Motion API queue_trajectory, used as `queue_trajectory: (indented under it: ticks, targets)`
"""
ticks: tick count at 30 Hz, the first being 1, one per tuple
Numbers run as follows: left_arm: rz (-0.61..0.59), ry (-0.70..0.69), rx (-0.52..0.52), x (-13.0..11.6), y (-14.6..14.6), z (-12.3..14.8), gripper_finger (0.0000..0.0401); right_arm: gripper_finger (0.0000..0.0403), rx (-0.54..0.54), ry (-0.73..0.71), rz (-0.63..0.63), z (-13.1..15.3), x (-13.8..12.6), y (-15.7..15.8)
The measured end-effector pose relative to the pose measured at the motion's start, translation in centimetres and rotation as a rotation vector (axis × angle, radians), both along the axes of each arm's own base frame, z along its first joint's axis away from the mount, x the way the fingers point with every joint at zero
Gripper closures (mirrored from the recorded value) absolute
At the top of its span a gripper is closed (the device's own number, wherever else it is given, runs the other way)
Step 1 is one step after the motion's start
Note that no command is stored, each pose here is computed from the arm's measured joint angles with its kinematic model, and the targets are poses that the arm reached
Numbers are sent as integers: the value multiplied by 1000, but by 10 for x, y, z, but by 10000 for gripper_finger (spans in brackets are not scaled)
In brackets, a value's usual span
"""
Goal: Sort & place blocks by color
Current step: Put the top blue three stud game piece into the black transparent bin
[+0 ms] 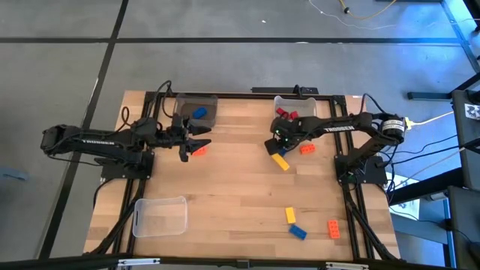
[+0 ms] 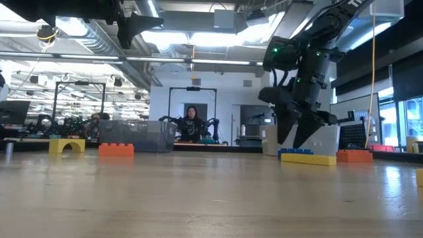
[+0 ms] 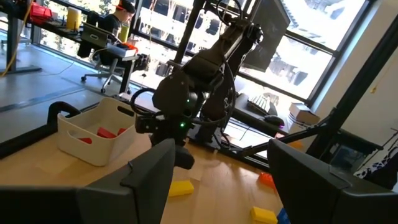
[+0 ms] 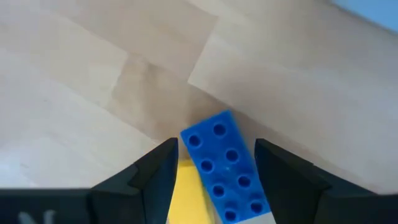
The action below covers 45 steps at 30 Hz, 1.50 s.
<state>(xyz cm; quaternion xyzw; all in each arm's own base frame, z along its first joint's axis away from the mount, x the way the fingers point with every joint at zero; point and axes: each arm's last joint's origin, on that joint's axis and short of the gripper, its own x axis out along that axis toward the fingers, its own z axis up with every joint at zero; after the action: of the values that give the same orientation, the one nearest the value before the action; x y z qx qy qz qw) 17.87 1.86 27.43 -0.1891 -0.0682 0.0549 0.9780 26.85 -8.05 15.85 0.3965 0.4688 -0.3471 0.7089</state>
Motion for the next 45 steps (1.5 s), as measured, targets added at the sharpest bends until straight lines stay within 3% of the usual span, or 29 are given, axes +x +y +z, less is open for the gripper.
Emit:
queue_trajectory:
  ticks: [7,26,45]
  targets:
    - [6,0,-1,0,0,0,154,190,-14,-7,2,-1,1,-3]
    - [7,1,1,0,0,0,154,189,-121,18,315,0,4,4]
    - [8,1,0,0,0,0,154,198,-103,81,314,-27,13,1]
